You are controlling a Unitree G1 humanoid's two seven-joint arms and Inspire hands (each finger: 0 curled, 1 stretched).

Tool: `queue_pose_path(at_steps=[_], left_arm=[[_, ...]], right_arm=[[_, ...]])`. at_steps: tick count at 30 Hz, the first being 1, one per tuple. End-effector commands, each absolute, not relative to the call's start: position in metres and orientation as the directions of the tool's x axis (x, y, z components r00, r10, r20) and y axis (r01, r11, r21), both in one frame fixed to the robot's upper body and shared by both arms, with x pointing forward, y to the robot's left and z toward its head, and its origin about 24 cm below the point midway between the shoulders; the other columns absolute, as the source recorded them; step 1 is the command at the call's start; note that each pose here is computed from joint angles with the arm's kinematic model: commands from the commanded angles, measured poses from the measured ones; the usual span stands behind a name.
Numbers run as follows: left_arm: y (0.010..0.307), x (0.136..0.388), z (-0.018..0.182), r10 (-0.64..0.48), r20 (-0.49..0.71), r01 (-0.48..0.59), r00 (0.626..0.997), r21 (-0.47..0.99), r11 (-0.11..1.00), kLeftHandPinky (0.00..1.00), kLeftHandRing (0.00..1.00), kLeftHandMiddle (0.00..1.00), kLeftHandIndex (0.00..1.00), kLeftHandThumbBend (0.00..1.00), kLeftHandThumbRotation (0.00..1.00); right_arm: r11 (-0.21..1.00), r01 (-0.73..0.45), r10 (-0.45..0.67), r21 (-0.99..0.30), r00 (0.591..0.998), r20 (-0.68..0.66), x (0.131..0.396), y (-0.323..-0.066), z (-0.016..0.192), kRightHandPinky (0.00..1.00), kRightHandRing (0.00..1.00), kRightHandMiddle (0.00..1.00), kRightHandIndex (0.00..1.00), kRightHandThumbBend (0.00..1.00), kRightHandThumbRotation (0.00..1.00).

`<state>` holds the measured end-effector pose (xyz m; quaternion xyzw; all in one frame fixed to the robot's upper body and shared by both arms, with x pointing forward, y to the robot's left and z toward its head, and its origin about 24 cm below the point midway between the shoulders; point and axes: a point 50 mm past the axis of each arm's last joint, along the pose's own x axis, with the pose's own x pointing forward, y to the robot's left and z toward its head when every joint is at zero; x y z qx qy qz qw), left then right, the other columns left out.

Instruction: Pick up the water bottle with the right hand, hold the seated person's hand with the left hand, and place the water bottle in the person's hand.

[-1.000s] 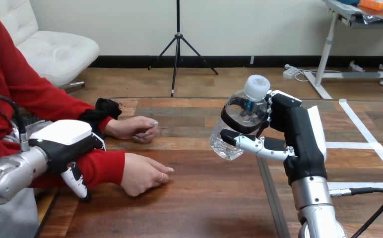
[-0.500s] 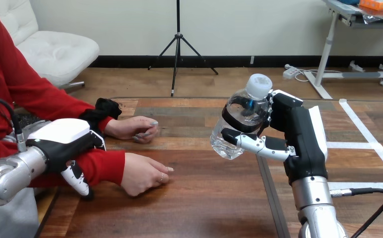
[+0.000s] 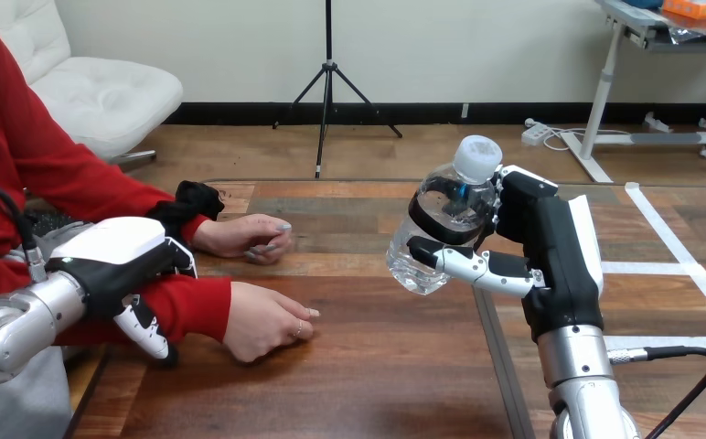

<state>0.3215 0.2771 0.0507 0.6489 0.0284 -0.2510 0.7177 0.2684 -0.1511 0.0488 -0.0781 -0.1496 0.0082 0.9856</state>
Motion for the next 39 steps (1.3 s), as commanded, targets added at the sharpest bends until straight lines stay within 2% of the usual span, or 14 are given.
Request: queue_pose_path(at_steps=[1, 22, 39], left_arm=[[0.262, 0.334, 0.069, -0.374, -0.219, 0.280, 0.901, 0.953, 0.116, 0.42, 0.46, 0.50, 0.52, 0.84, 0.00], [0.261, 0.331, 0.072, -0.396, -0.133, 0.231, 0.909, 0.950, 0.211, 0.39, 0.43, 0.48, 0.50, 0.83, 0.00], [0.255, 0.327, 0.077, -0.450, -0.069, 0.203, 0.891, 0.945, 0.258, 0.37, 0.42, 0.48, 0.51, 0.80, 0.00]], right_arm=[[0.992, 0.000, 0.053, -0.127, 0.910, 0.411, 0.276, -0.143, 0.074, 0.26, 0.33, 0.47, 0.48, 0.89, 0.00], [0.992, -0.012, 0.064, -0.129, 0.911, 0.408, 0.279, -0.135, 0.075, 0.27, 0.34, 0.46, 0.47, 0.90, 0.00], [0.993, -0.034, 0.080, -0.117, 0.908, 0.412, 0.284, -0.124, 0.077, 0.27, 0.34, 0.46, 0.46, 0.91, 0.00]])
